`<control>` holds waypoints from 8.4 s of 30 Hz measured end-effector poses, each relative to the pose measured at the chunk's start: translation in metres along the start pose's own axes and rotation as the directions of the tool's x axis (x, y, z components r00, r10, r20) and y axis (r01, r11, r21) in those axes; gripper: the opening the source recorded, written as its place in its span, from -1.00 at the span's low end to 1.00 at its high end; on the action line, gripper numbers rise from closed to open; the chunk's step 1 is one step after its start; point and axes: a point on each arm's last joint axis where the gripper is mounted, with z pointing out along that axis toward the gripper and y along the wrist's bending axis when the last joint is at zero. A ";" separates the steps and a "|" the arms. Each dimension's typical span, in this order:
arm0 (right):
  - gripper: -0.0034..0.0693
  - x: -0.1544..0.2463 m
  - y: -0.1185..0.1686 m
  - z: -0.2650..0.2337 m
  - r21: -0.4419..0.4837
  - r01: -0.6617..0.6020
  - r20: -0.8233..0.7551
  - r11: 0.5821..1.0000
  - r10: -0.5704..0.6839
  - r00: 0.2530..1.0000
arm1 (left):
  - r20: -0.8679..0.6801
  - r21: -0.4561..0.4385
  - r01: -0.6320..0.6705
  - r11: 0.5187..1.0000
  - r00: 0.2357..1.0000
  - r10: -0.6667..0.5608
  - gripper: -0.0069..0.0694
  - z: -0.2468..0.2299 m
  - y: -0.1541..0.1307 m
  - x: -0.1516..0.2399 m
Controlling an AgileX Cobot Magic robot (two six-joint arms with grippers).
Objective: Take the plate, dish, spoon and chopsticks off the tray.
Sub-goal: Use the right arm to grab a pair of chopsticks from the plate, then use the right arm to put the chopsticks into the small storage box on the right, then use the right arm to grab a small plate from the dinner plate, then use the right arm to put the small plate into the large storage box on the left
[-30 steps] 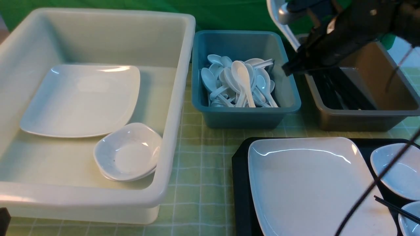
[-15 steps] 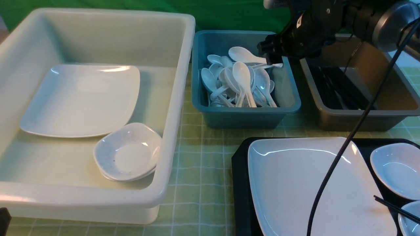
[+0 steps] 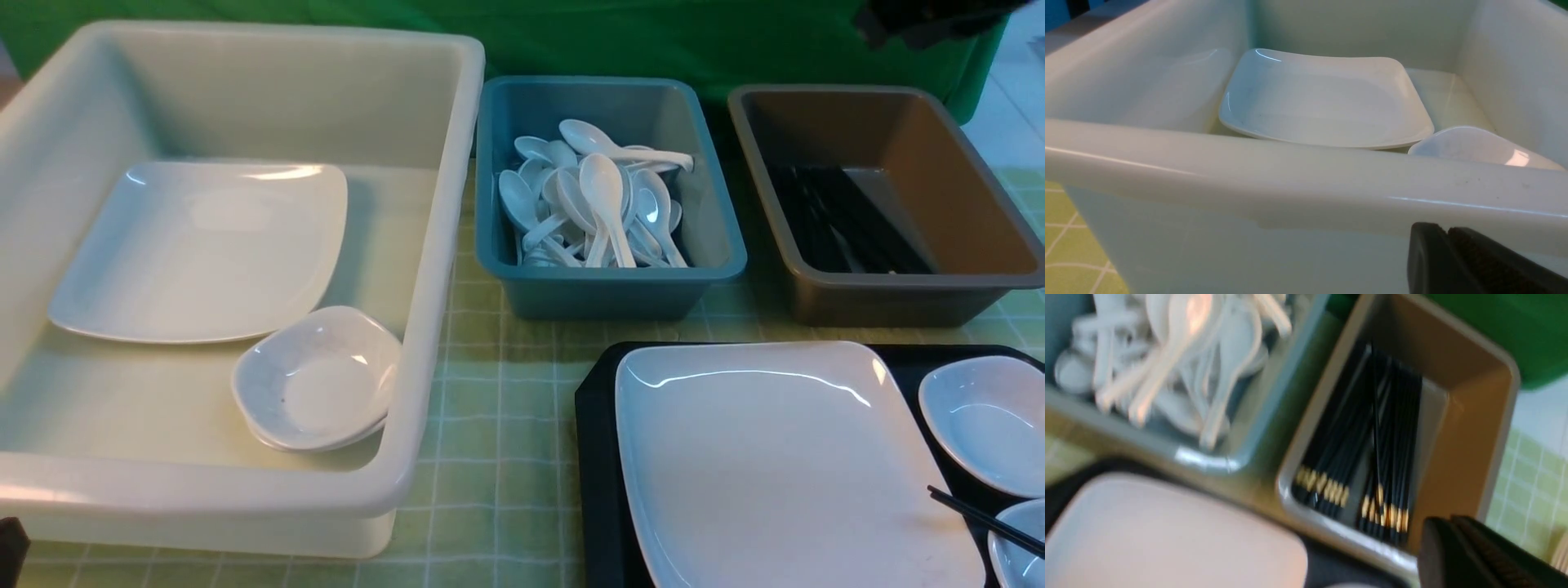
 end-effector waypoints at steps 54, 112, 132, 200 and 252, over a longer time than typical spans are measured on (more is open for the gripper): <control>-0.68 0.269 0.016 0.138 -0.181 0.207 -0.757 0.961 -0.270 0.595 | 0.000 0.000 0.000 1.000 1.000 0.000 -0.57 0.000 0.000 0.000; -0.91 0.013 -0.072 0.058 0.081 -0.268 -0.110 0.960 0.276 0.955 | 0.000 0.000 0.000 1.000 1.000 0.000 -0.40 0.000 0.000 0.000; -0.81 0.221 0.007 -0.033 0.030 -0.265 -0.178 0.964 0.266 0.947 | 0.000 -0.012 -0.097 0.995 0.995 0.097 -0.35 0.000 0.001 0.000; -0.14 0.206 0.012 0.186 -0.122 0.048 -0.552 0.991 -0.108 0.827 | 0.000 -0.012 -0.100 0.995 0.995 0.100 -0.23 0.000 0.001 0.000; -0.83 0.005 0.351 0.083 -0.109 0.947 0.557 0.303 -0.770 0.311 | 0.000 -0.012 -0.101 0.995 0.995 0.101 -0.23 0.000 0.001 0.000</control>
